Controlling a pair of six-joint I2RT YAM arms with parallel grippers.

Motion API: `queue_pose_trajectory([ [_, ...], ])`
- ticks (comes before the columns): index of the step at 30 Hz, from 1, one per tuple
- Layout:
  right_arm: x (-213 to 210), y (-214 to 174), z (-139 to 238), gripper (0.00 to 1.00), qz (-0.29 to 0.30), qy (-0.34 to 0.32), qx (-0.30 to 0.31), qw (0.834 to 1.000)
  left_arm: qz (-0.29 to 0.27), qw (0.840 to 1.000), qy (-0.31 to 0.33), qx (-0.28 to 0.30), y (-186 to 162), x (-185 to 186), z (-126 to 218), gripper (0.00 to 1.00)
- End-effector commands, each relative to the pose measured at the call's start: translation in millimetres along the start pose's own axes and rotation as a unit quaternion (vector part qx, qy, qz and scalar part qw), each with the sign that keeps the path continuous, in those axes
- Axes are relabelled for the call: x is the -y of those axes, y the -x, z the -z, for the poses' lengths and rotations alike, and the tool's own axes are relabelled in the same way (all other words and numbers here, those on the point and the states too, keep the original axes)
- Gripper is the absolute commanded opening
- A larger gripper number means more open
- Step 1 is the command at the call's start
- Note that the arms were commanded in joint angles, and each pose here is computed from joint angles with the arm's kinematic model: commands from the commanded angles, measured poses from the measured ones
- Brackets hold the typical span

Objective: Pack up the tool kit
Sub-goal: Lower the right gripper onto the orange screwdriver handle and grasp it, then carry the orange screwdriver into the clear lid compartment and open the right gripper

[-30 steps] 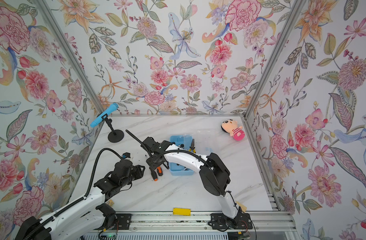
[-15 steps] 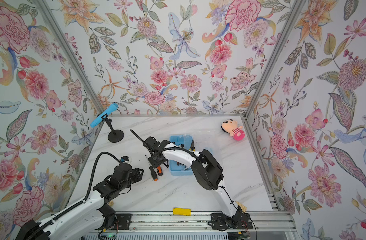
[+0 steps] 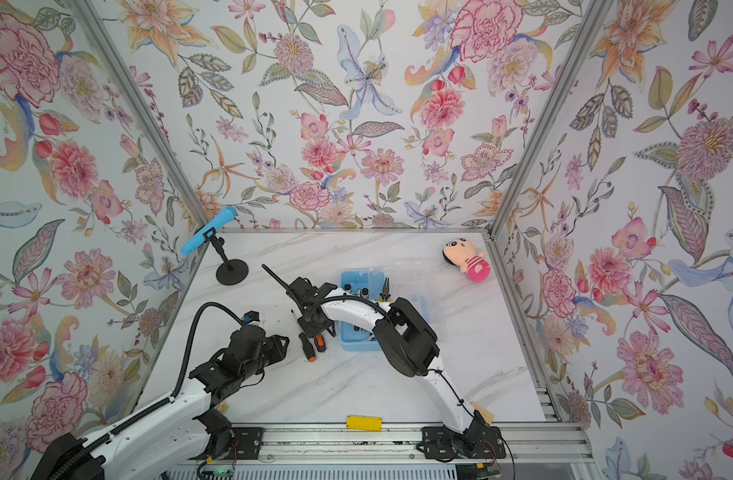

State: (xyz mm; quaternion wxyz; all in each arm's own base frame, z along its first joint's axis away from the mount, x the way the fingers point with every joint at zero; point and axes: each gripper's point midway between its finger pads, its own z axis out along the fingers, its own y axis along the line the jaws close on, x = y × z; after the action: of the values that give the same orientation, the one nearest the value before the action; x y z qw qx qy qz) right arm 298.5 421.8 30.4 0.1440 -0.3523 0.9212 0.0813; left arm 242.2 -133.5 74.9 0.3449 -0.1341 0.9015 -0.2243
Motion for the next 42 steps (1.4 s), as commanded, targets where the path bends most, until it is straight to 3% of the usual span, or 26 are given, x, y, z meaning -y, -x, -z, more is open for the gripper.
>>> queue_pose_trajectory([
  [1, 5, -2, -8, 0.36, -0.005, -0.018, -0.007, 1.0, -0.004, 1.0, 0.0, -0.006, -5, -1, -3, 0.31],
  [7, 6, -7, -12, 0.36, -0.002, -0.028, -0.014, 1.0, -0.005, 1.0, -0.002, -0.004, -4, 0, -3, 0.31],
  [11, 6, -10, -17, 0.3, -0.003, -0.03, -0.019, 0.999, -0.007, 1.0, -0.001, -0.001, -3, -1, -3, 0.31],
  [16, 5, -5, -10, 0.02, -0.01, -0.027, -0.01, 1.0, -0.01, 1.0, -0.01, 0.01, 7, 7, -4, 0.31],
  [21, 7, 19, 31, 0.0, -0.028, -0.005, 0.034, 0.999, -0.036, 0.999, -0.008, 0.022, 30, 23, -5, 0.31],
  [26, 17, 46, 106, 0.0, -0.061, 0.034, 0.108, 0.992, -0.041, 0.998, -0.025, 0.038, 46, 40, -7, 0.32],
  [33, 87, 46, 198, 0.0, -0.099, -0.013, 0.191, 0.977, -0.041, 0.997, -0.043, 0.048, 58, 57, -11, 0.31],
  [38, 159, 1, 219, 0.0, -0.108, -0.107, 0.176, 0.973, -0.042, 0.997, -0.05, 0.04, 56, 60, -19, 0.3],
  [42, 202, -35, 224, 0.0, -0.143, -0.139, 0.152, 0.968, -0.042, 0.997, -0.05, 0.031, 52, 60, -24, 0.29],
])
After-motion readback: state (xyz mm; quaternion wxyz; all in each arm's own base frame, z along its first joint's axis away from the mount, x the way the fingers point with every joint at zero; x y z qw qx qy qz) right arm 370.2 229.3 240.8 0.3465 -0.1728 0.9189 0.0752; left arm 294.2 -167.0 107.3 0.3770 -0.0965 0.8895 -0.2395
